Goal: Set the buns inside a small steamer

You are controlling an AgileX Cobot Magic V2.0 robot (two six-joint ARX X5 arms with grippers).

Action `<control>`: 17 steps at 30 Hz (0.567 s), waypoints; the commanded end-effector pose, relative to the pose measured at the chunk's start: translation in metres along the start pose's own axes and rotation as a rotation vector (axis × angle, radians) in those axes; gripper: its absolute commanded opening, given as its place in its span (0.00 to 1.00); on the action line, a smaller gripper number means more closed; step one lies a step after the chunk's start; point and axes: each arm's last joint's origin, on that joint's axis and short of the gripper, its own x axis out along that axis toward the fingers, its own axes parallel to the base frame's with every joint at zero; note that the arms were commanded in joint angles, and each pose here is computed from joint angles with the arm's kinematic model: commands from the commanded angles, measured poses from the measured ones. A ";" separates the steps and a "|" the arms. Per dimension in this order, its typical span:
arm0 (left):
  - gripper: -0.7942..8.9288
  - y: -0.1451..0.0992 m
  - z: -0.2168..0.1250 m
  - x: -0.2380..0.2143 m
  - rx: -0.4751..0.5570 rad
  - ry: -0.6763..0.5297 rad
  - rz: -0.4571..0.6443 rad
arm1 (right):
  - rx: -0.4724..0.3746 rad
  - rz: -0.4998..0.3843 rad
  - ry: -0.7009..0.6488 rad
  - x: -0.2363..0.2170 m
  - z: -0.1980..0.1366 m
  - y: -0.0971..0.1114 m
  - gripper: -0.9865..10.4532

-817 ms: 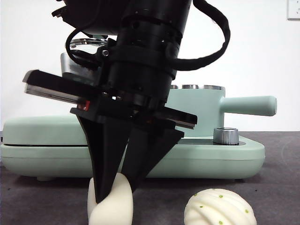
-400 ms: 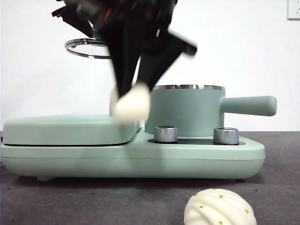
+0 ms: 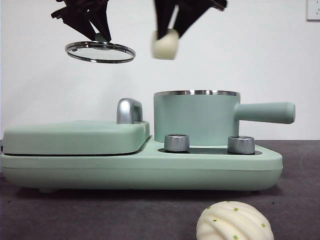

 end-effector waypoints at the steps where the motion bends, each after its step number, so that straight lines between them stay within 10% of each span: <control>1: 0.20 0.000 0.009 -0.008 0.005 -0.060 0.003 | 0.025 -0.008 -0.017 0.006 0.012 -0.020 0.16; 17: 0.20 0.001 0.009 -0.008 0.000 -0.060 0.007 | 0.097 0.023 0.050 0.076 0.034 -0.072 0.16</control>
